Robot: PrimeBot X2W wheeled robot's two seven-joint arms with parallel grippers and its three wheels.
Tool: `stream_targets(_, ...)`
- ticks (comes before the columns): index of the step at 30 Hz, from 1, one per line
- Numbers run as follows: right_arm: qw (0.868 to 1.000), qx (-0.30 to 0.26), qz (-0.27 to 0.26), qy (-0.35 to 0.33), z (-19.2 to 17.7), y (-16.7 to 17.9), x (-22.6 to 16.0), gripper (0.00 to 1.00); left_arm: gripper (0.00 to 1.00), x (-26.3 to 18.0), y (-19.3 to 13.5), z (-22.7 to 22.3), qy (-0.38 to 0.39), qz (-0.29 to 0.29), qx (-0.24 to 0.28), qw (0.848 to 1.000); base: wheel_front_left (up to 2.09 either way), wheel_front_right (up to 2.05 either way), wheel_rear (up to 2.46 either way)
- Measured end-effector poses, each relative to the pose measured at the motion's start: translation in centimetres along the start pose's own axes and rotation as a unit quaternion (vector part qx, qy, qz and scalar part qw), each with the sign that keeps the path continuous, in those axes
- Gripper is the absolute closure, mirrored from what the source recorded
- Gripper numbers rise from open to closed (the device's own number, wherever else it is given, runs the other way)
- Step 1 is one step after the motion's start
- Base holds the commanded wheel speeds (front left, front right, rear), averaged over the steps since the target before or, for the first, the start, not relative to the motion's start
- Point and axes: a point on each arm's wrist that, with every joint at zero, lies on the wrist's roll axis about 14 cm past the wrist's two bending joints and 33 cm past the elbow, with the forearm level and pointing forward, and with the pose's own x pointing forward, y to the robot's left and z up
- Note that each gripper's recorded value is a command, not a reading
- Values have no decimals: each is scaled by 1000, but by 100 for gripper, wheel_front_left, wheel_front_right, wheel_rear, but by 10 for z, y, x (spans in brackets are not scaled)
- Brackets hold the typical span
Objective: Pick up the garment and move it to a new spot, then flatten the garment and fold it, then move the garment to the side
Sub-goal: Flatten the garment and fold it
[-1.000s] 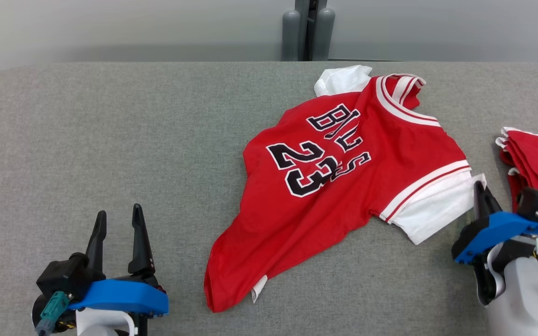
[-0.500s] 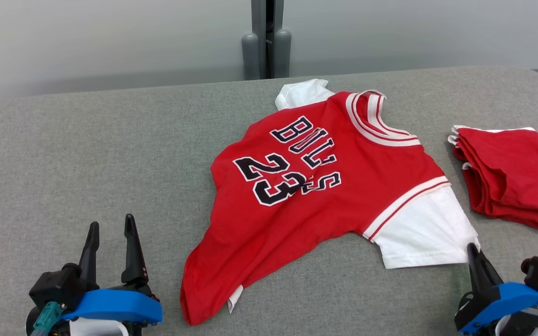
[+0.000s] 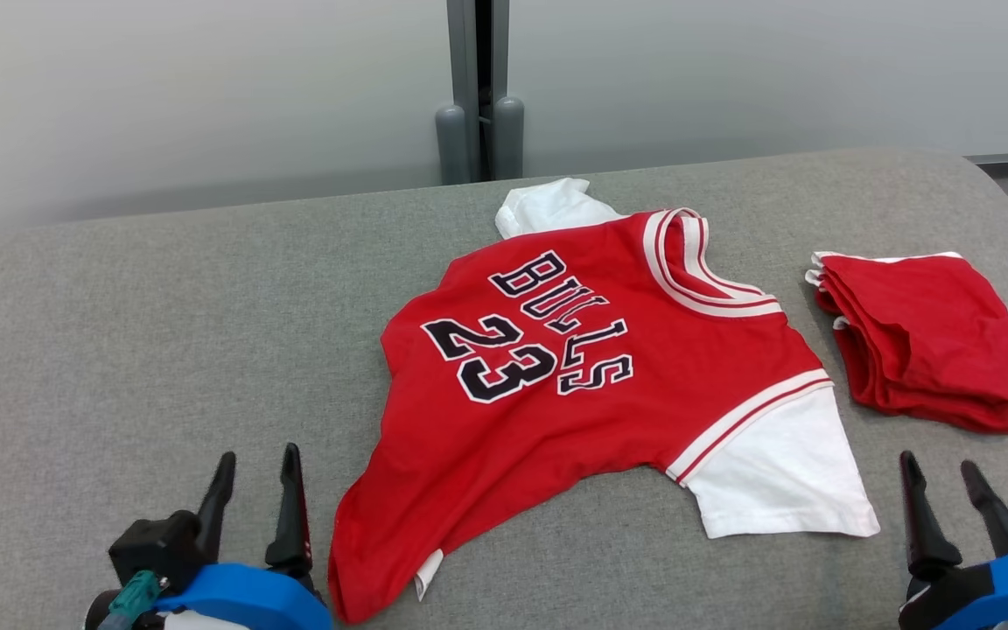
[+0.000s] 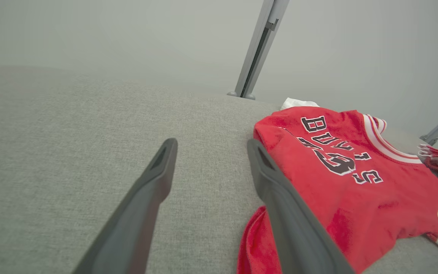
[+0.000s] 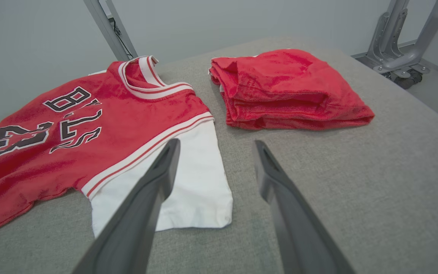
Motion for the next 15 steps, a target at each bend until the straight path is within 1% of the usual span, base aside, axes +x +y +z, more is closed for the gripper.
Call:
stream_targets(3,999,-12,5,-42,31,3,-2,0,0,1,-14,-19,53,-33,17,998,0,0,0)
stream_targets(7,997,-20,27,-67,53,20,1,0,0,9,-30,-46,137,-72,36,987,0,0,0)
stream_targets(9,996,-22,39,-71,58,29,3,0,0,12,-30,-60,180,-76,46,980,0,0,0)
stream_targets(11,996,-24,50,-69,58,36,5,0,0,12,-27,-77,227,-83,70,968,0,0,0)
stream_targets(12,996,-25,53,-67,58,39,6,0,0,12,-25,-84,247,-82,74,963,0,0,0)
stream_targets(15,996,-26,60,-67,59,45,9,0,0,14,-30,-94,275,-98,86,953,0,0,0)
